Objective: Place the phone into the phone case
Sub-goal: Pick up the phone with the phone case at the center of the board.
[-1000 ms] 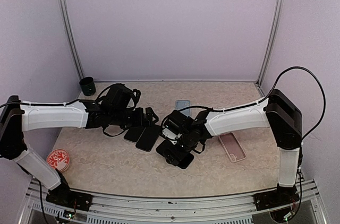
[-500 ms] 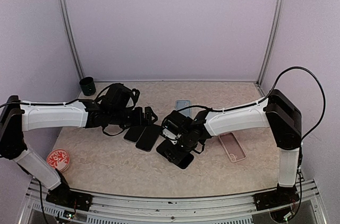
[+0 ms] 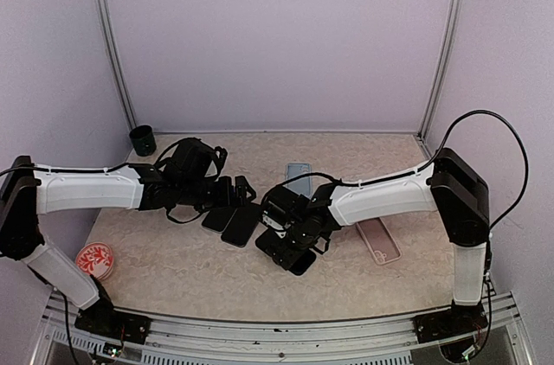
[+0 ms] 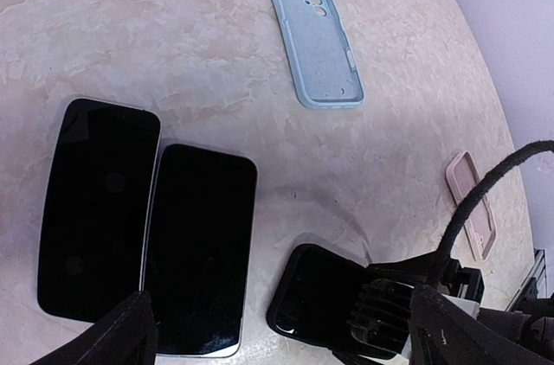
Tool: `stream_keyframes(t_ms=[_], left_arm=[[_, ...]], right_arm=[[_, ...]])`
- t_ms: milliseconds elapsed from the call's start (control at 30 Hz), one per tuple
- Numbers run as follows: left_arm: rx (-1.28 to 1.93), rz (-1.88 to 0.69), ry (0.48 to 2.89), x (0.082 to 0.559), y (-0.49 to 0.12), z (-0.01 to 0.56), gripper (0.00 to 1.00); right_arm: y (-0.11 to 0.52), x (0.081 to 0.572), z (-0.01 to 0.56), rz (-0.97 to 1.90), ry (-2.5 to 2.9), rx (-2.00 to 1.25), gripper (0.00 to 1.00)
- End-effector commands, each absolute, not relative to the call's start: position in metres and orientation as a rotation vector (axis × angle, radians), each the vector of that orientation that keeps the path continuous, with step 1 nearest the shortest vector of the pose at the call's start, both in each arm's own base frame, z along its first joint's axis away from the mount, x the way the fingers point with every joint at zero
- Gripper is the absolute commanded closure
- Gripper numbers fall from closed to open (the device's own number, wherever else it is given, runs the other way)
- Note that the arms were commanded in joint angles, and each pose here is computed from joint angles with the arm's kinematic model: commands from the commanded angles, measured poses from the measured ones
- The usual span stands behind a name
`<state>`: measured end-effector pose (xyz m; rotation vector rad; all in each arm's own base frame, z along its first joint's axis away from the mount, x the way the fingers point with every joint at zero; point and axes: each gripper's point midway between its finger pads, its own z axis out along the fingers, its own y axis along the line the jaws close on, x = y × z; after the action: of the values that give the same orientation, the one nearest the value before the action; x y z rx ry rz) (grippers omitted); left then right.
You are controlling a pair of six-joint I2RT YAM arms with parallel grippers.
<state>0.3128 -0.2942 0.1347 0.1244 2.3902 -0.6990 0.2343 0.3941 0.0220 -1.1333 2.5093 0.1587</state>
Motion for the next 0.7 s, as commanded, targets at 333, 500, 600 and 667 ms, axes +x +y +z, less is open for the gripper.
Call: stream_keyframes(t_ms=[333,500,600,667], left_arm=[[0.101,-0.695,2.399,0.314,-0.289,0.126,0.01],[0.092,-0.694,2.396,0.314,-0.286,0.126,0.01],[0.086,-0.697,2.393,0.313,-0.284,0.127,0.01],[0.085,-0.698,2.391,0.313,-0.283,0.128,0.01]], right_arm=[[0.377,0.248,0.035,0.122,2.499,-1.036,0.29],[0.361,0.271,0.061,0.16,2.483,-0.906,0.29],[0.344,0.29,0.074,0.162,2.482,-0.802,0.29],[0.33,0.304,0.084,0.157,2.478,-0.726,0.29]])
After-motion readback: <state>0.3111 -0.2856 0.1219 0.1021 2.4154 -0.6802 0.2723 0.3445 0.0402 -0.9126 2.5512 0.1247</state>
